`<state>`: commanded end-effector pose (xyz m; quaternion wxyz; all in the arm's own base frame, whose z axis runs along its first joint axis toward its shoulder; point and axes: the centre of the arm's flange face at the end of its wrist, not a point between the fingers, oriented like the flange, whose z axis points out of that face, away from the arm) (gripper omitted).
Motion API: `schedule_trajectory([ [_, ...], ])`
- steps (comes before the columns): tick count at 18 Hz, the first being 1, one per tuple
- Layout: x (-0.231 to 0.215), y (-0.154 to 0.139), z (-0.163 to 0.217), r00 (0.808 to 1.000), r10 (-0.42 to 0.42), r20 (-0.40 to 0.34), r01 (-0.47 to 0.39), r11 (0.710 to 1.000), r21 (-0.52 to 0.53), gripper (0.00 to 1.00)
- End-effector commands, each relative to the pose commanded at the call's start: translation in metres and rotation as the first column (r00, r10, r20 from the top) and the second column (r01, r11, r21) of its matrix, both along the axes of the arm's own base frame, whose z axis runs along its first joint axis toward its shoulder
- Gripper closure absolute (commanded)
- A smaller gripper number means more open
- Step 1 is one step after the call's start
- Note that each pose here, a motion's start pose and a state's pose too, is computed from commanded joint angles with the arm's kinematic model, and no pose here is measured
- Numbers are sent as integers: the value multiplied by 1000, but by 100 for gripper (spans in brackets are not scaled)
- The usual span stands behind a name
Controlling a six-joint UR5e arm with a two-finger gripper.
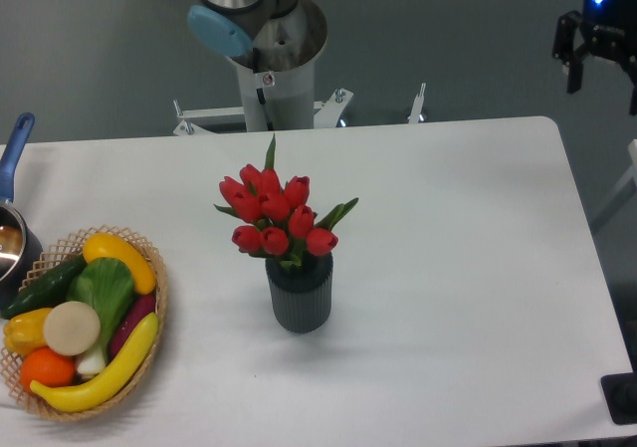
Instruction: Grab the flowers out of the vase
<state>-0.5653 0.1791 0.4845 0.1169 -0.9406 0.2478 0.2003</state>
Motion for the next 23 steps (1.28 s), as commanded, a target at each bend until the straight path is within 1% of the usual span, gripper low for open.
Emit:
schedule_trajectory([
  [3,0,-1,1,1000,-2,-2,2,1000,0,0],
  [5,1,-2,-4,1000,2,9,-2,1000,7,0],
  [7,7,-2,-14,999,8,32,-8,1000,12,0],
  [10,15,3,-25,996,35,77,-40,997,70,0],
  [12,24,4,-31,989,88,116,-98,991,86,0],
  [14,28,7,-39,983,109,150,-126,986,107,0],
  [16,34,12,-55,976,100,192,-128,982,139,0],
  [19,41,18,-66,967,97,236,-143,972,188,0],
  [21,46,21,-70,961,107,257,-160,968,195,0],
  [23,52,30,-75,959,93,268,-149,970,194,0],
])
